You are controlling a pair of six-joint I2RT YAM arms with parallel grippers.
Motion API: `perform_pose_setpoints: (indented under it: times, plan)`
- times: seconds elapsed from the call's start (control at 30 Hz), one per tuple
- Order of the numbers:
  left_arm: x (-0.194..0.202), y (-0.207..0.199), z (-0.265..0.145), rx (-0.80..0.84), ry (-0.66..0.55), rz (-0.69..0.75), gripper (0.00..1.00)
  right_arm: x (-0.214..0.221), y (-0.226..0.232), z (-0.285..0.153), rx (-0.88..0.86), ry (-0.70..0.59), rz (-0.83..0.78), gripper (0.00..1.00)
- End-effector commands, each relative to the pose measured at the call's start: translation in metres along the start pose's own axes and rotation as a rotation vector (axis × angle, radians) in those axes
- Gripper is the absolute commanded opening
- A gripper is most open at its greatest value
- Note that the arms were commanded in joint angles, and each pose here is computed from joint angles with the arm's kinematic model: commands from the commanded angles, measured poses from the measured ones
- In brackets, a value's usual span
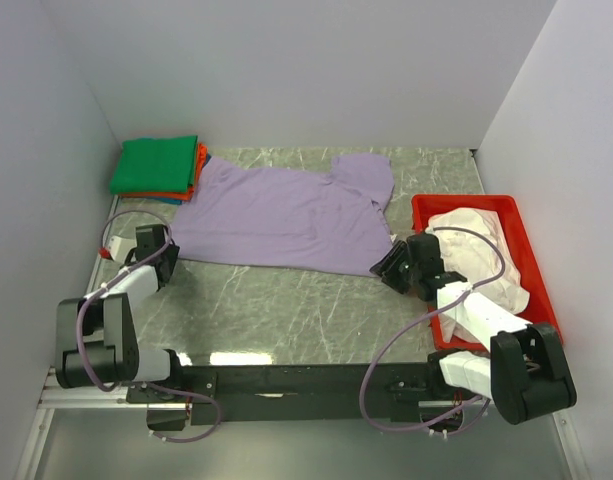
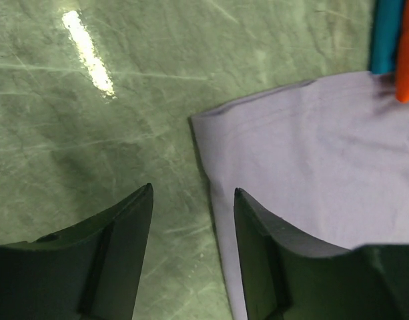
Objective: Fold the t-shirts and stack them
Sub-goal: Fold the tshirt
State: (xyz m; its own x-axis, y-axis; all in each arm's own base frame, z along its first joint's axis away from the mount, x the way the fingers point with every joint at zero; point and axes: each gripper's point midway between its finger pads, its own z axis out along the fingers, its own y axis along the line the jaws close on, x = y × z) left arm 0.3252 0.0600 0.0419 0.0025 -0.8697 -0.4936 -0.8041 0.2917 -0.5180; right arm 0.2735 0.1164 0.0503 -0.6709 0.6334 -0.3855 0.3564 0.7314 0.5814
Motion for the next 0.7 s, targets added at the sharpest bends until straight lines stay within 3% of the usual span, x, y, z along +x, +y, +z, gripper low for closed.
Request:
perform_pose_setpoints:
  times: [0.0, 0.3, 0.67]
  plan:
    - [-0.010, -0.007, 0.007, -0.022, -0.035, -0.015, 0.56, -0.012, 0.006, -0.004, -0.025, -0.073, 0.027, 0.54]
    - [-0.009, -0.003, 0.028, -0.083, -0.055, 0.021, 0.50, -0.016, -0.011, -0.005, 0.033, -0.118, 0.055, 0.56]
    - [-0.012, -0.011, 0.034, -0.077, -0.056, 0.051, 0.27, -0.015, -0.026, 0.004, 0.112, -0.105, 0.067, 0.59]
